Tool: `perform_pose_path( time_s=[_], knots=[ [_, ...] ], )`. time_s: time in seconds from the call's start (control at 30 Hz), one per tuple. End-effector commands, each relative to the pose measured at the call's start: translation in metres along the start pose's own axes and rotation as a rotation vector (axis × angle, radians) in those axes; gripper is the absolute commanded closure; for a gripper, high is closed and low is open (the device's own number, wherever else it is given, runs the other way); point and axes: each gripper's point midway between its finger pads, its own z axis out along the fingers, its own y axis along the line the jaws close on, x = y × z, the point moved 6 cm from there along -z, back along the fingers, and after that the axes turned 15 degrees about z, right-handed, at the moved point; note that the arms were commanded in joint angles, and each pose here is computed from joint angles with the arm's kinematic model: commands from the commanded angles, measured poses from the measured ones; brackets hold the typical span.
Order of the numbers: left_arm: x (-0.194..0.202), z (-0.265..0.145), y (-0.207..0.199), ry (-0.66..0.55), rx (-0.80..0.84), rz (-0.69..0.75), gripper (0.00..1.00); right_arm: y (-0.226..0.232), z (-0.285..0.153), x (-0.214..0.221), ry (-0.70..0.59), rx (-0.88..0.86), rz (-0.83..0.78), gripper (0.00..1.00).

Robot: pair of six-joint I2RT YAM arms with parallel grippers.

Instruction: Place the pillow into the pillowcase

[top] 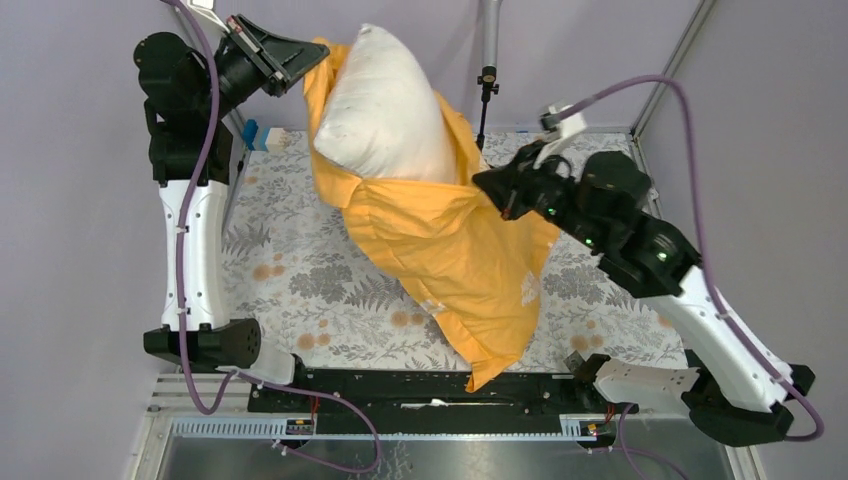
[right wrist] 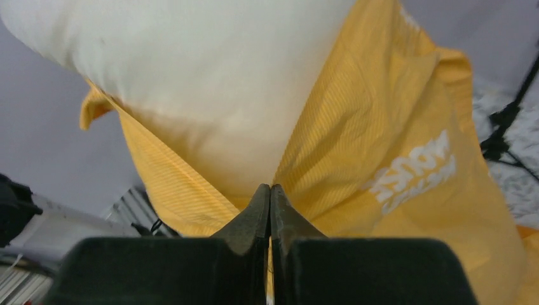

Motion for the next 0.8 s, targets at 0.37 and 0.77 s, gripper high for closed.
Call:
perform_pose_path(
  time_s=[0.37, 0.77],
  knots=[
    [0.151, -0.031, 0.056, 0.297, -0.279, 0.103, 1.0, 0.019, 0.048, 0.02, 0.147, -0.029, 0.047, 1.0],
    [0.266, -0.098, 0.11, 0.361, -0.534, -0.04, 1.0, 0.066, 0.104, -0.029, 0.14, -0.018, 0.102, 1.0]
  ],
)
